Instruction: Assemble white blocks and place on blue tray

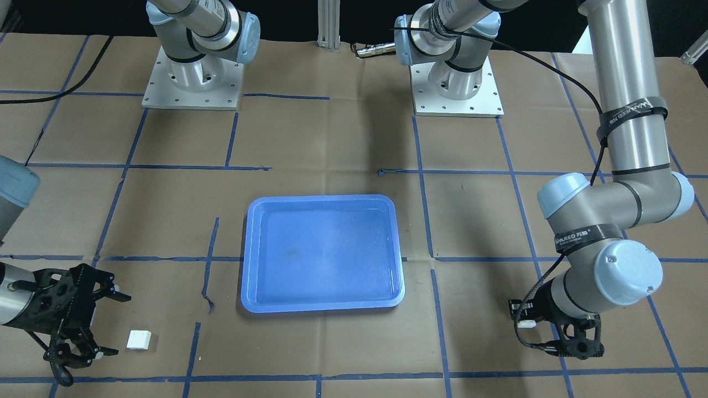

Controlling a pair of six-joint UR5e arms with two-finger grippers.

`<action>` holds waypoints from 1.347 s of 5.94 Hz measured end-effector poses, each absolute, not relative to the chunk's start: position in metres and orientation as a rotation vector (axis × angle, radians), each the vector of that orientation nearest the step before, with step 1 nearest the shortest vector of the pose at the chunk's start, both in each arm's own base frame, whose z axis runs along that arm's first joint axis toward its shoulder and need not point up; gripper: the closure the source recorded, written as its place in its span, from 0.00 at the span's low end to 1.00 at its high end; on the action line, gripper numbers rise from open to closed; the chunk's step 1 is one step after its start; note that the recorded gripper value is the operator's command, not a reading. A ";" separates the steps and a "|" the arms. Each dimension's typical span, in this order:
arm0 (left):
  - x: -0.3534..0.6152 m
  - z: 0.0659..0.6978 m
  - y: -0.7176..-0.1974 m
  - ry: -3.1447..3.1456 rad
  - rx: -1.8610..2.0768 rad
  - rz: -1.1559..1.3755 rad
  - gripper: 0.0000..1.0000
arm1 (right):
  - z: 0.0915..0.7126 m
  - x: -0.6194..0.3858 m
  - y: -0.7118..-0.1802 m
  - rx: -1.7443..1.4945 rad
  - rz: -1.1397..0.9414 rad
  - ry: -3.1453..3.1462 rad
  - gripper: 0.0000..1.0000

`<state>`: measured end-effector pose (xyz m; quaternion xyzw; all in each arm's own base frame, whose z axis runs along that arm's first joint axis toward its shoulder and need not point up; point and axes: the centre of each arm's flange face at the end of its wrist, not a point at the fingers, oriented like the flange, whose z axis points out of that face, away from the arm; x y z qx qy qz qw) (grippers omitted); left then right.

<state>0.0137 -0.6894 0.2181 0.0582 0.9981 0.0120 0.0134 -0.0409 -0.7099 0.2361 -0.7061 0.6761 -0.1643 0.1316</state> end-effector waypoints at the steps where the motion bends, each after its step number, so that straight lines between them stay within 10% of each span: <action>1: -0.019 0.235 -0.664 3.082 0.463 0.040 1.00 | 0.212 -0.049 -0.708 -2.025 -0.474 1.970 0.00; 5: -0.212 0.264 -0.575 2.727 1.527 0.085 1.00 | 0.169 -0.070 -0.711 -1.948 -0.506 1.969 0.00; 8: -0.290 0.247 -0.545 2.378 2.058 0.111 1.00 | 0.157 -0.069 -0.714 -1.955 -0.527 1.951 0.46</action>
